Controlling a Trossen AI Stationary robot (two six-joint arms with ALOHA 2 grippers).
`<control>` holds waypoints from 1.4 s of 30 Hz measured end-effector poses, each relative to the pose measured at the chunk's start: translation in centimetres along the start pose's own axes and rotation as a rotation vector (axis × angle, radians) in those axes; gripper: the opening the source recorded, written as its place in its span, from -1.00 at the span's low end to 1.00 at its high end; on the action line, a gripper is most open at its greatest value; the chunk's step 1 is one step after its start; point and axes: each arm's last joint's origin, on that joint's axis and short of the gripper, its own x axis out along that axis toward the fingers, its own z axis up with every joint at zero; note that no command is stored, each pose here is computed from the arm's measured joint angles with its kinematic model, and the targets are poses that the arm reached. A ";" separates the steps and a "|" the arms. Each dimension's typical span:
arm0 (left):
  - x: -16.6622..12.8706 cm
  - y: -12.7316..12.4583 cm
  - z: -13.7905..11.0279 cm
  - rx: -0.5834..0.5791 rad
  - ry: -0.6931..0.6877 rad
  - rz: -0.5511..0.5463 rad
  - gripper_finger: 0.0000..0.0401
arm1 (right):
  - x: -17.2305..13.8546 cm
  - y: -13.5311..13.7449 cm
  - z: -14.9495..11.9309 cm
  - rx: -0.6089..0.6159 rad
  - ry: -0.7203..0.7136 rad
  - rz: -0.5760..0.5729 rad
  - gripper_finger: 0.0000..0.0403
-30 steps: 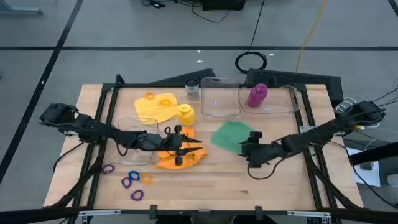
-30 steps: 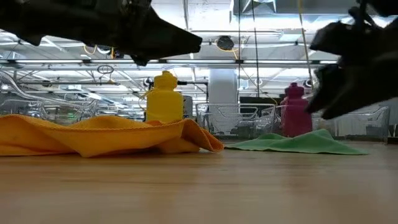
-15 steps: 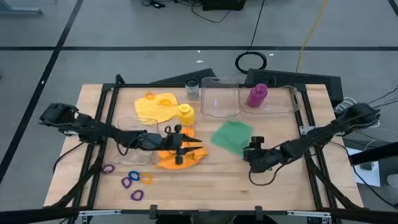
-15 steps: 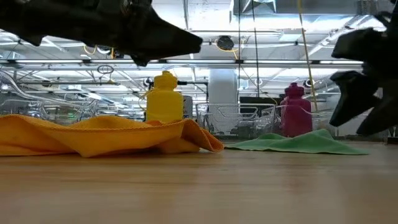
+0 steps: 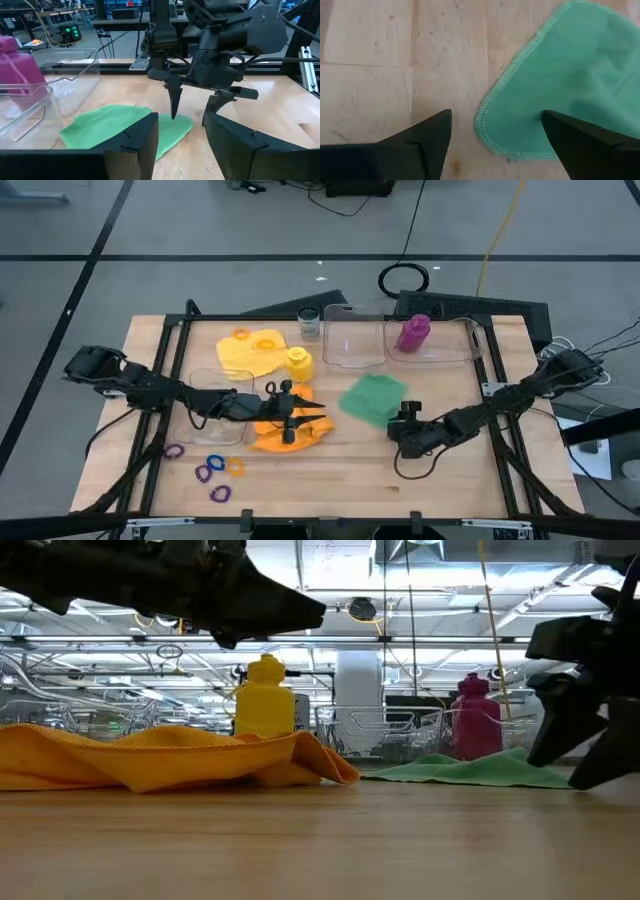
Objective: Pick & Place Sports Items
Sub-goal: Fold the green towel
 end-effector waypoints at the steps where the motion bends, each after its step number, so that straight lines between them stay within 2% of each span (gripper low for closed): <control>1: 0.0 0.0 0.0 0.000 0.000 0.000 -0.31 | 0.0 0.0 0.0 0.004 0.001 0.000 0.08; 8: 0.0 0.0 0.0 0.000 0.000 0.000 -0.31 | 0.4 -0.7 0.2 0.046 0.008 -0.019 -0.20; 16: 0.0 0.0 0.0 0.001 0.003 0.000 -0.31 | 0.7 -1.3 0.2 0.063 0.014 -0.029 -0.40; 24: 0.0 0.0 -0.1 0.002 0.008 0.000 -0.31 | 1.6 -1.6 -1.4 0.106 -0.022 0.047 -0.54; 32: 0.0 0.0 -0.1 -0.001 0.007 0.000 -0.31 | 1.9 -1.9 -1.9 0.092 -0.014 0.049 -0.79; 36: 0.0 0.0 -0.1 -0.001 0.007 0.001 -0.31 | 1.9 -1.8 -1.5 0.054 -0.056 0.062 -0.99; 42: 0.0 0.0 -0.1 0.002 0.007 0.001 -0.31 | 0.9 -1.4 0.0 0.026 -0.209 0.127 -0.95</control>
